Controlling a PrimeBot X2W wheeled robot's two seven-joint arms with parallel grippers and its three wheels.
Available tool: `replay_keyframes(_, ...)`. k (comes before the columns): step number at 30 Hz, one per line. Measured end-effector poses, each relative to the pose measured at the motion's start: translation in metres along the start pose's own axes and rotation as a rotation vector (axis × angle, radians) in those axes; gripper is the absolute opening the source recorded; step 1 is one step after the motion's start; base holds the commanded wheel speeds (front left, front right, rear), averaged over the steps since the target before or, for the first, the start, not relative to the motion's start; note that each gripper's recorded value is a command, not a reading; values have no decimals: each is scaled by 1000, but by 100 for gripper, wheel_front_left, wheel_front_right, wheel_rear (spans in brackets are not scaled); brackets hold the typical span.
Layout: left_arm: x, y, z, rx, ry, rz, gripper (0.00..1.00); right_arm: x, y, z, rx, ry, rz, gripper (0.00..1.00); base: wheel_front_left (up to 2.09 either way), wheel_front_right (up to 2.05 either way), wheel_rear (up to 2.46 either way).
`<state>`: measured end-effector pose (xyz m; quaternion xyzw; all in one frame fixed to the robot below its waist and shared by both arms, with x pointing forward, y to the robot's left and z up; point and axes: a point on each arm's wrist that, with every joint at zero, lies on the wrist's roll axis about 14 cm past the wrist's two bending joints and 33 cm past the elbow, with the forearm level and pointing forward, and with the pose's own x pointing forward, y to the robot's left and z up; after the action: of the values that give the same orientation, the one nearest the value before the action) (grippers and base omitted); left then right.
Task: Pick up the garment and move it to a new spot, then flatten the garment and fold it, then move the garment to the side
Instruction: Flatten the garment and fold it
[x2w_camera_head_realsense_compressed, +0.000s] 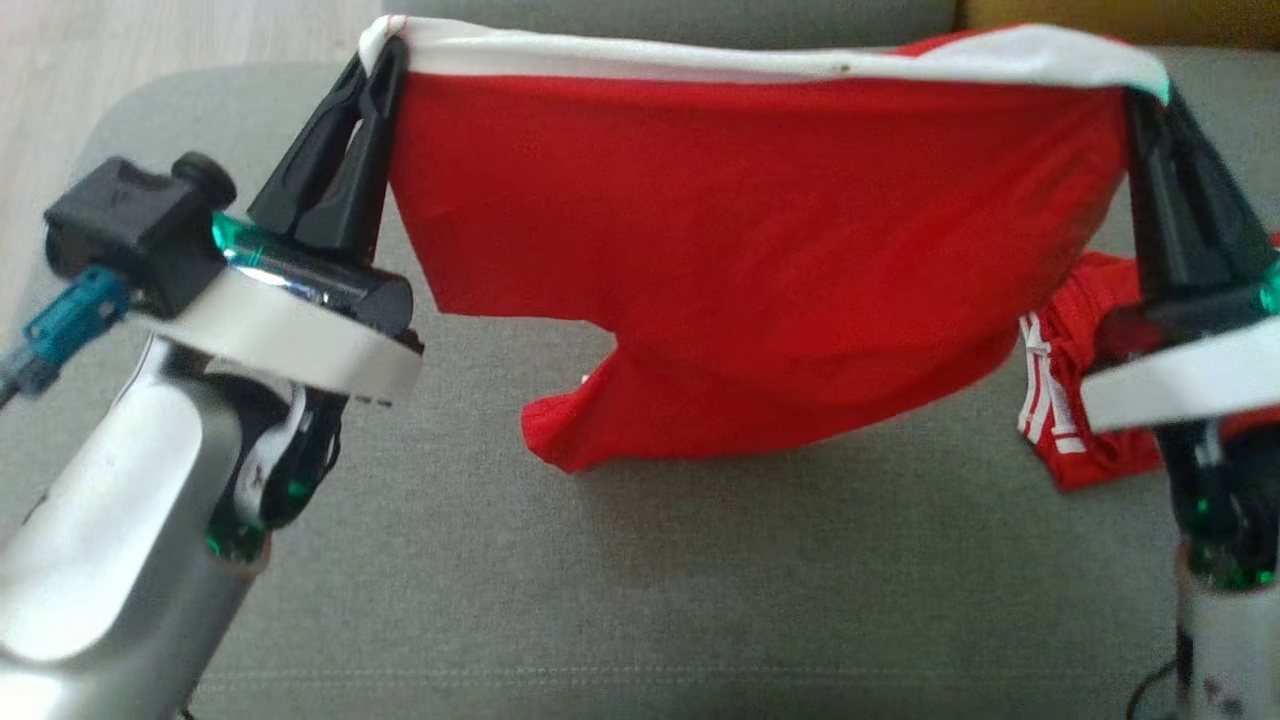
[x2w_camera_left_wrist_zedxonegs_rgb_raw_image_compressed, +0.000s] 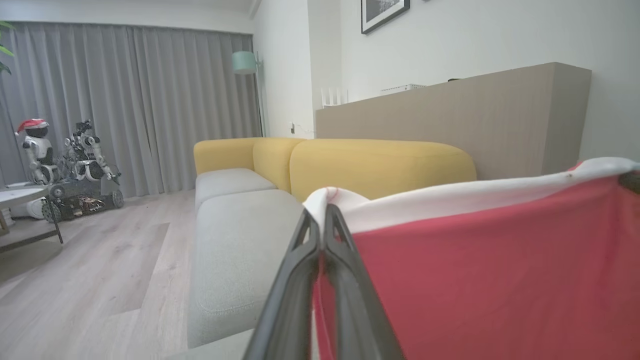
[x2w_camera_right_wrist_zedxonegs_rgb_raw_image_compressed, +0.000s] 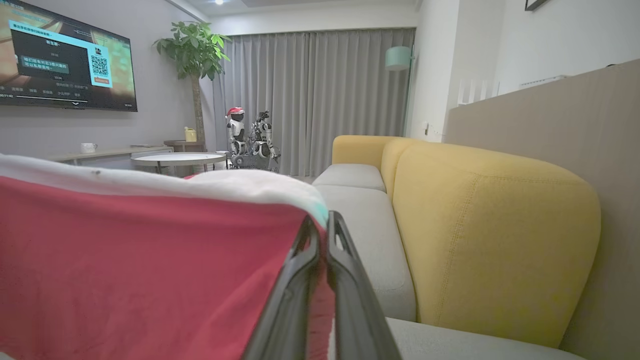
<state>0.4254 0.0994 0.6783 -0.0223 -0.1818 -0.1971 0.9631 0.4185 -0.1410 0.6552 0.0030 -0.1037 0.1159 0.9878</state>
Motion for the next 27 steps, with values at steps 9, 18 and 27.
replay_keyframes(9,73,25,-10,-5,-36,-19,0,87,-8,14,45,-54,36,0,0,0,0)
replay_keyframes(18,147,75,-25,8,-50,78,0,177,-6,31,89,-134,69,0,0,0,0)
replay_keyframes(27,146,90,-126,-78,190,136,0,202,0,-65,79,77,80,0,0,0,0)
